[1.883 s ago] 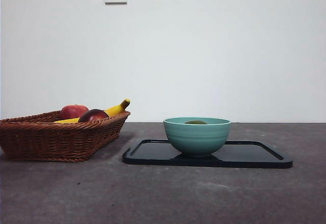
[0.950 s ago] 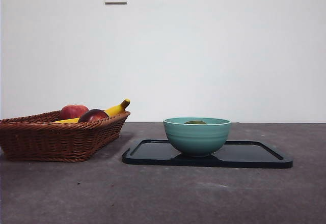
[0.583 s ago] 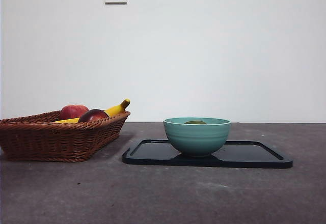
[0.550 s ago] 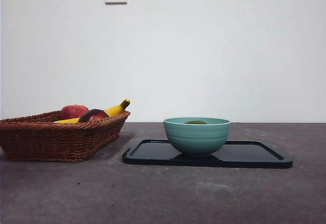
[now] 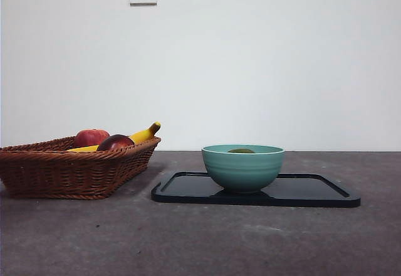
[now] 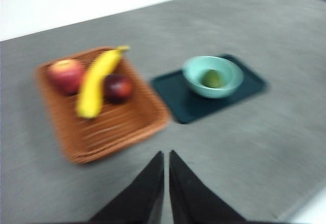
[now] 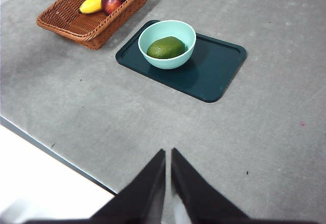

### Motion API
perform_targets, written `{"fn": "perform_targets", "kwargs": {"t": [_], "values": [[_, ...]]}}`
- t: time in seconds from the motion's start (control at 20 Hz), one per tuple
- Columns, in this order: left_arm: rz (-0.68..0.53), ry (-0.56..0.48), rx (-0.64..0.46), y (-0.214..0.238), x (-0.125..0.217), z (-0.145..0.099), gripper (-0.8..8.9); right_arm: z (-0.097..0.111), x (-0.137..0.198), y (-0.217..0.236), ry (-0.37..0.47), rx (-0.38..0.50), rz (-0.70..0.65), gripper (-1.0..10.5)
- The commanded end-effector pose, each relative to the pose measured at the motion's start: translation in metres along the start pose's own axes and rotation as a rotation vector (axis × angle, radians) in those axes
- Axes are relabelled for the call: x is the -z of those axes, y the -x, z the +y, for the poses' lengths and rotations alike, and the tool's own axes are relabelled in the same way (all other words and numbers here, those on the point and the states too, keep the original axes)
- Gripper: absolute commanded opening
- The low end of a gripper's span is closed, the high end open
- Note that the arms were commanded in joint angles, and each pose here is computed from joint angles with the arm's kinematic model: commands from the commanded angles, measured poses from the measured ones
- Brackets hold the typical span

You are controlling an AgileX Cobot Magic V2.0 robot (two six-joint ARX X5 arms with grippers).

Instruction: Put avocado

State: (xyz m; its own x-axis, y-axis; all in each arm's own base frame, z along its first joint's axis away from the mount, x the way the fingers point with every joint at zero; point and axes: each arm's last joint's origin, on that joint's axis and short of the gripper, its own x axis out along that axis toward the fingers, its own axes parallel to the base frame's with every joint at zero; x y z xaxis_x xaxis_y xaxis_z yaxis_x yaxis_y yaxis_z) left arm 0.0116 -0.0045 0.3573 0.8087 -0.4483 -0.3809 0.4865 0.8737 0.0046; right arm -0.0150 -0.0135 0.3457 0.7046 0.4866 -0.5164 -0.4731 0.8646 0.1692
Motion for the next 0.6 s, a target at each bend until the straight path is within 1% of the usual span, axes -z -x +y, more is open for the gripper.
{"fn": "perform_targets", "kwargs": {"t": [0.05, 0.15, 0.25, 0.35, 0.5, 0.6], "values": [[-0.014, 0.06, -0.143, 0.001, -0.002, 0.002, 0.15, 0.0, -0.003, 0.001, -0.003, -0.008, -0.018, 0.1], [-0.012, 0.108, -0.264, 0.002, -0.002, 0.003, 0.15, 0.0, -0.003, 0.001, -0.003, -0.008, -0.017, 0.1], [-0.017, 0.126, -0.369, 0.0, -0.002, 0.005, 0.15, 0.0, -0.003, 0.001, -0.003, -0.008, -0.017, 0.1], [-0.041, 0.119, -0.449, -0.011, -0.001, 0.01, 0.15, 0.0, -0.003, 0.001, -0.003, -0.008, -0.018, 0.1], [-0.097, 0.133, -0.524, -0.04, 0.008, 0.023, 0.15, 0.0, -0.003, 0.001, -0.003, -0.008, -0.017, 0.1], [-0.121, 0.157, -0.516, -0.06, 0.019, 0.031, 0.15, 0.0, -0.003, 0.001, -0.003, -0.008, -0.017, 0.1]]}}
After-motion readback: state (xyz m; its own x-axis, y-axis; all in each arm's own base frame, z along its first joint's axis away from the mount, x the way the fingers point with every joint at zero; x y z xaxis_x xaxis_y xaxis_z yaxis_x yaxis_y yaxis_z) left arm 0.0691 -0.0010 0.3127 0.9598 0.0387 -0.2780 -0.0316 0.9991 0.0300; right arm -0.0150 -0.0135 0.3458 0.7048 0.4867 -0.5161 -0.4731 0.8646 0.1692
